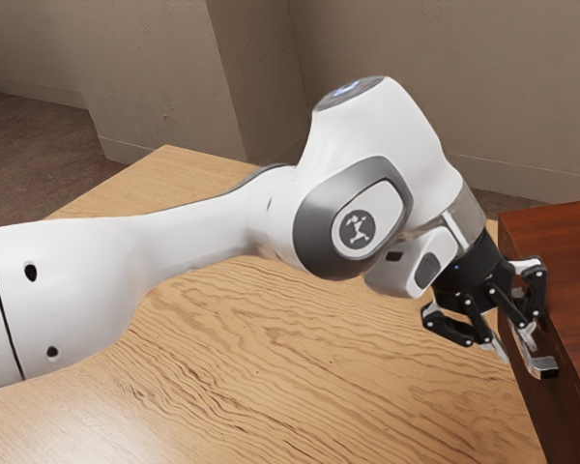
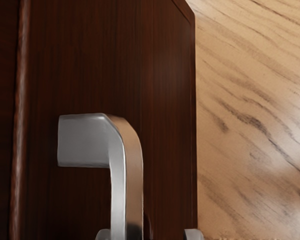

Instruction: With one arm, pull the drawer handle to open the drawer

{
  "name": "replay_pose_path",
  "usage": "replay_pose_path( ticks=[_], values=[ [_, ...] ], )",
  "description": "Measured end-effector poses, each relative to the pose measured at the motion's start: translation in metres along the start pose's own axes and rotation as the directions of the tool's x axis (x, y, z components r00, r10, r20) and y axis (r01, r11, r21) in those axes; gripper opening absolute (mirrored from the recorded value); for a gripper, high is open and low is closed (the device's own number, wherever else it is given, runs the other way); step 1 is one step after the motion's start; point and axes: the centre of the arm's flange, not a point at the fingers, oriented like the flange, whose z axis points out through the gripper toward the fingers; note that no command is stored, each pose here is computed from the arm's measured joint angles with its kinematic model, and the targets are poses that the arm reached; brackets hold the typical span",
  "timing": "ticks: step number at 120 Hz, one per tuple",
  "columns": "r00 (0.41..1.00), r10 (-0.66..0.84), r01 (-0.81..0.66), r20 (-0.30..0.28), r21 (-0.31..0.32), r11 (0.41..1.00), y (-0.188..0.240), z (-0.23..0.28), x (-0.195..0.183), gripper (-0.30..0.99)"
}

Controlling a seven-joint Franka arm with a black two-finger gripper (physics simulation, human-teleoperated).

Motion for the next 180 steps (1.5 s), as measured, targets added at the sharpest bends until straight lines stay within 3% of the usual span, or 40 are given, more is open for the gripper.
replay_pose_path(
  ticks=[28, 97, 133, 180],
  values=[
    [0.999, -0.035, 0.035, 0.02, -0.009, 0.999, 0.021, -0.006, -0.009, -0.04],
    [0.993, -0.089, 0.094, 0.082, -0.058, 0.994, 0.118, -0.057, 0.0, -0.09],
    [0.997, -0.013, 0.019, 0.071, -0.082, 0.996, 0.133, -0.07, 0.036, -0.09],
    [0.998, 0.001, 0.004, 0.058, -0.095, 0.996, 0.155, -0.079, 0.037, -0.09]
  ],
)
